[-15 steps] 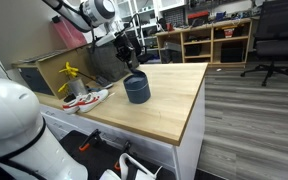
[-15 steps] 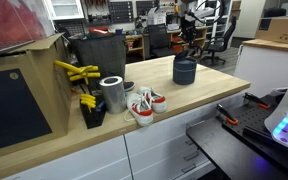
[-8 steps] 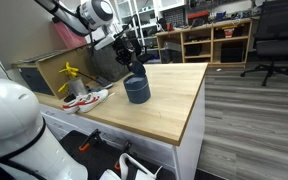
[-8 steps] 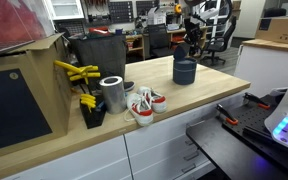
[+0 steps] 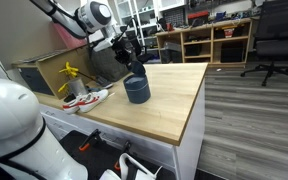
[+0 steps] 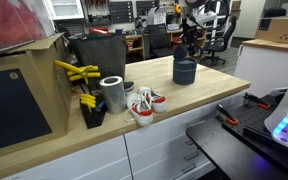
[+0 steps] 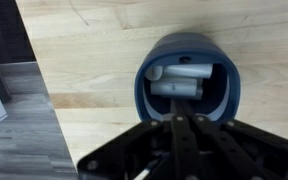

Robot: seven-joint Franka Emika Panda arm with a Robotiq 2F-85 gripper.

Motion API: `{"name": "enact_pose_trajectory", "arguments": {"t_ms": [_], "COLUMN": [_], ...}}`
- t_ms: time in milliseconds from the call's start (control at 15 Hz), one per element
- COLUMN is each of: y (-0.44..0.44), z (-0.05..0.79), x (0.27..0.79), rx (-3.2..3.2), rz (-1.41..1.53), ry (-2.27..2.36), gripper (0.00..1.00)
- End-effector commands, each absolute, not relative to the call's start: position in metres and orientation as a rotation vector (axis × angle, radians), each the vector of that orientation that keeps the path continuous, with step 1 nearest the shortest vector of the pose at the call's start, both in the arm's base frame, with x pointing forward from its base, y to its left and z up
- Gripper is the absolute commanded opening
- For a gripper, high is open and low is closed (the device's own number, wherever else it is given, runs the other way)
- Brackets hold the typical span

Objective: Close the lid of the blue container on the right

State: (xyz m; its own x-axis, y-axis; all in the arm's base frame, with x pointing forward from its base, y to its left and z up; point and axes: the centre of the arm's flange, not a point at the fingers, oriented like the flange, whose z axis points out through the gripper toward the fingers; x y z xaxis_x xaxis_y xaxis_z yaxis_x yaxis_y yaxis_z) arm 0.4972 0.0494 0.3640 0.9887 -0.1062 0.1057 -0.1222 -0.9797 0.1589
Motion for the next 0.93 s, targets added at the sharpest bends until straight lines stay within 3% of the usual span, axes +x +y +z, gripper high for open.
{"name": "enact_pose_trajectory", "arguments": {"t_ms": [0, 400, 867], "y": [0.06, 0.068, 0.064], "z": [0.409, 0.456, 0.402], "x": [0.499, 0.529, 0.548], "rx": [3.029, 3.038, 2.924], "rz": [0.132, 0.416, 0.56], "ry": [-0.211, -0.418, -0.412], "gripper": [0.0, 0.0, 0.0]}}
